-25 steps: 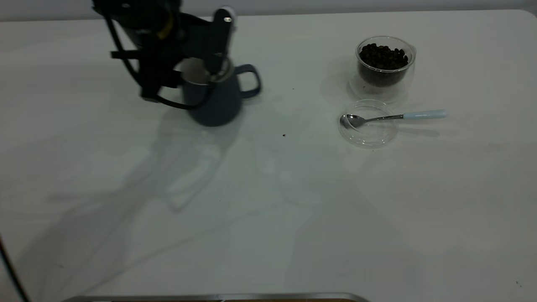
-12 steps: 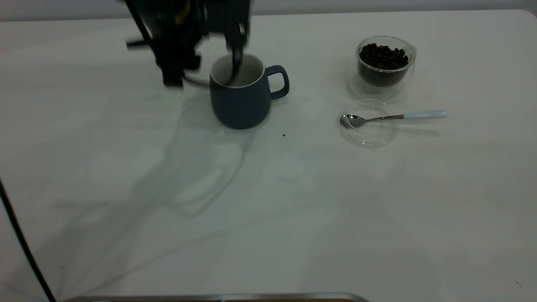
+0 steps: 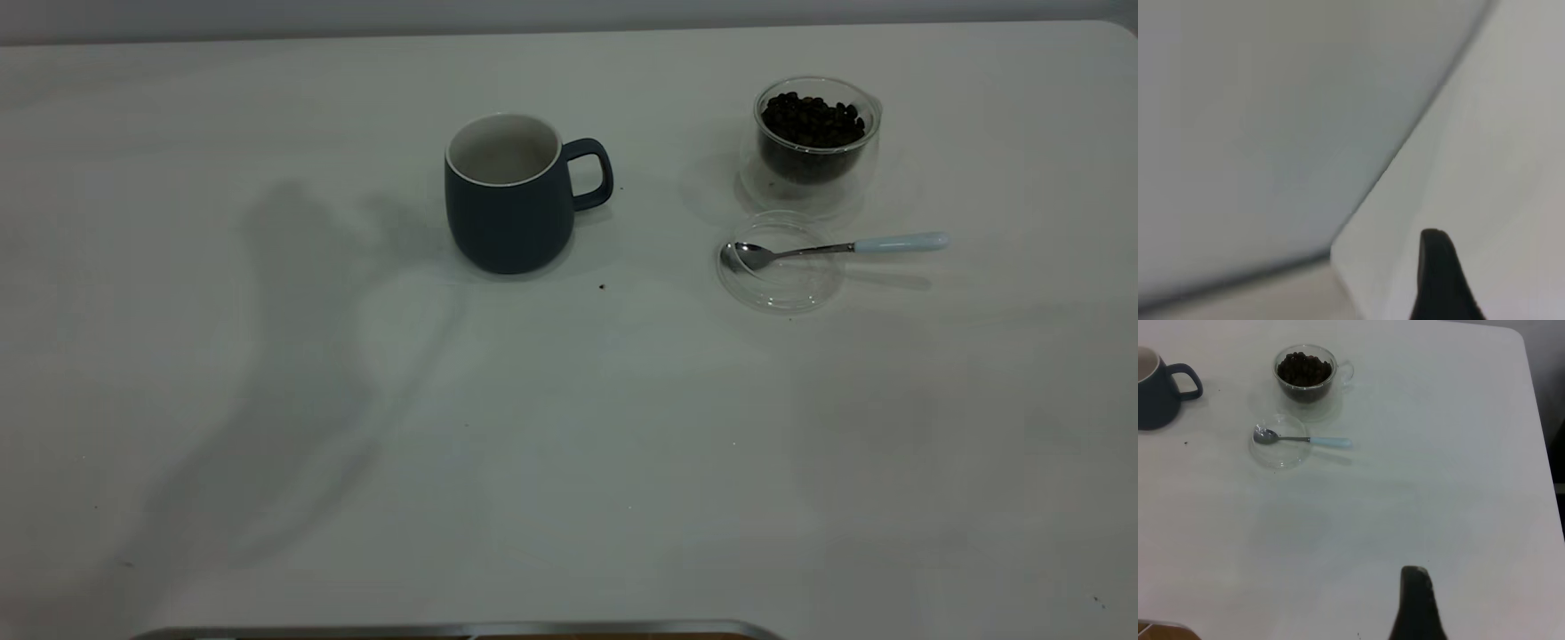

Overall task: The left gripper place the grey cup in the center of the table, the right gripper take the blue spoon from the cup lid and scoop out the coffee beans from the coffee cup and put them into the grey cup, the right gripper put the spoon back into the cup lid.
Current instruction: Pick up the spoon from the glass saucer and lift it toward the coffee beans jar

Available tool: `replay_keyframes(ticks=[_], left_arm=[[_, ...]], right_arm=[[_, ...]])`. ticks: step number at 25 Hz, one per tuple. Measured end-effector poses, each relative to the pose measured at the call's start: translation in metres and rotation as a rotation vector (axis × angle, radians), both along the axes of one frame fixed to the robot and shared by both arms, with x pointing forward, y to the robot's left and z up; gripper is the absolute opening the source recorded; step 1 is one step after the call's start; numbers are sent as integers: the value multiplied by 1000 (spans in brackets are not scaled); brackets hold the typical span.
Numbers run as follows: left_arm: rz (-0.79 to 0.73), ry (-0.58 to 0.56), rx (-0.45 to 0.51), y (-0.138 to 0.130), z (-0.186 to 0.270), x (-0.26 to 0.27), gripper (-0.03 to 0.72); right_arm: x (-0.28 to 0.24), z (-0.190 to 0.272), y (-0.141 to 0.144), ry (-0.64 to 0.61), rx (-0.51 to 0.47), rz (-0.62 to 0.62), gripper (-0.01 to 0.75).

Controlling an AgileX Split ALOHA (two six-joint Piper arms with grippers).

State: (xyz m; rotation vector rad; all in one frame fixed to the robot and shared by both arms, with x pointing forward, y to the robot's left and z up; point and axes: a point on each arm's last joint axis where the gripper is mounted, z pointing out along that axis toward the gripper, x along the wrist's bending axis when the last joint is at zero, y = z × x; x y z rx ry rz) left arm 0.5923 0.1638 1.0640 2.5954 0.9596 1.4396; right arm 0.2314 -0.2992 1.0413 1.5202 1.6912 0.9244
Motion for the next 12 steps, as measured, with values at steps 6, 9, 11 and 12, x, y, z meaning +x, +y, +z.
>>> replay_keyframes(ticks=[6,9,11,12], left_arm=[[276,-116,-116,38,64,-45,517],[359,-134,-159,51,82,-66,517],[393,-141,-190,59,93,-78,517],[403,-146,-213,62,98,-85,517]], right_arm=[[0,0,0,0,0,0,585],[0,0,0,0,0,0,585],[0,0,0,0,0,0,585],[0,0,0,0,0,0,585]])
